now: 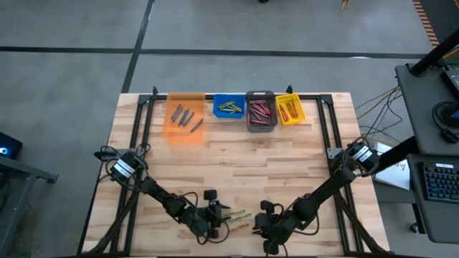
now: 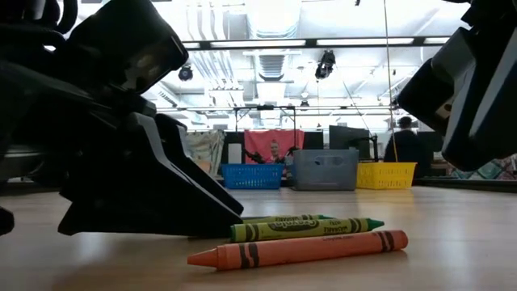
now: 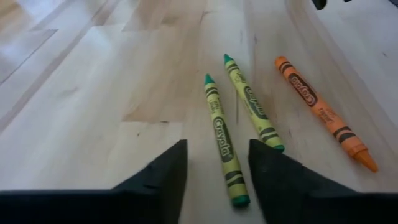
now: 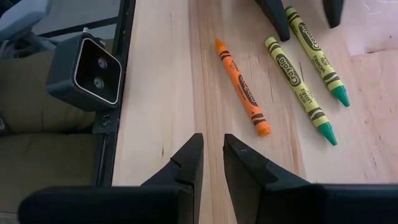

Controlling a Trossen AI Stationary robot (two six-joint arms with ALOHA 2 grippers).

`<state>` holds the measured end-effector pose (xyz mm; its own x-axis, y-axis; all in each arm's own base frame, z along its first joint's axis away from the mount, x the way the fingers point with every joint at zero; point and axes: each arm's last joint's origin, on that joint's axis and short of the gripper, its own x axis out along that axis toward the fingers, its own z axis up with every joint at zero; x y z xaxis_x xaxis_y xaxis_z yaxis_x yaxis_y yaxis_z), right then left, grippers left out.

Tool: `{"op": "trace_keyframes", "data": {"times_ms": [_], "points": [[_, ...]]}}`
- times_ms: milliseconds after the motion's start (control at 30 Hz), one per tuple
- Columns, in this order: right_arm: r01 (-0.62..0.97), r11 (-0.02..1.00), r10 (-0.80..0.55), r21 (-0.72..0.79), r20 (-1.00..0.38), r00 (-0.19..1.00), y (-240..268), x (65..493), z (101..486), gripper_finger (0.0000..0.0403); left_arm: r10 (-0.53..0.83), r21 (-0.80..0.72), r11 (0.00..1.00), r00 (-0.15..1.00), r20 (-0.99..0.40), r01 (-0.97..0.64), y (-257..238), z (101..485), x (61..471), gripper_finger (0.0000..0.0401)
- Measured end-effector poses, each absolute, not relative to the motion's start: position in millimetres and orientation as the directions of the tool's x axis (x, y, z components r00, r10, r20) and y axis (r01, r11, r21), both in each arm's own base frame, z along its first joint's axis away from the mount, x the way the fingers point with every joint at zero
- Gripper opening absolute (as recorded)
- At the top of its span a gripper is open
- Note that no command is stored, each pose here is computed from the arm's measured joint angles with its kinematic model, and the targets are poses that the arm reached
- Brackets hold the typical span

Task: Sort crayons
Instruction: Put the green crayon into the blue bin

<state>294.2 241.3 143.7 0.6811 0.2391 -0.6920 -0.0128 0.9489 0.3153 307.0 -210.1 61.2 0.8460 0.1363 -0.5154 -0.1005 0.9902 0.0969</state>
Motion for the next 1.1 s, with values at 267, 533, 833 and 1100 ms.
{"op": "trace_keyframes", "data": {"times_ms": [267,533,833,1100], "points": [[-0.004,0.952,0.225,0.307,-0.689,0.689,240.9,294.5,143.8,0.0052,0.151,0.086,0.988,0.848,-0.508,-0.125,-209.6,61.4,307.1,0.0043],[-0.005,0.955,0.217,0.296,-0.686,0.694,240.7,294.6,143.9,0.0052,0.224,0.127,0.974,0.848,-0.480,-0.186,-206.5,63.7,306.2,0.0007],[-0.011,0.962,0.198,0.271,-0.675,0.711,241.4,295.7,145.7,0.0052,0.297,0.195,0.953,0.845,-0.446,-0.232,-198.0,89.4,300.2,0.0001],[0.017,0.997,0.032,0.072,-0.617,0.787,236.6,298.7,148.2,0.0052,0.265,0.111,0.964,0.898,-0.352,-0.241,-179.4,131.7,270.0,0.0001]]}}
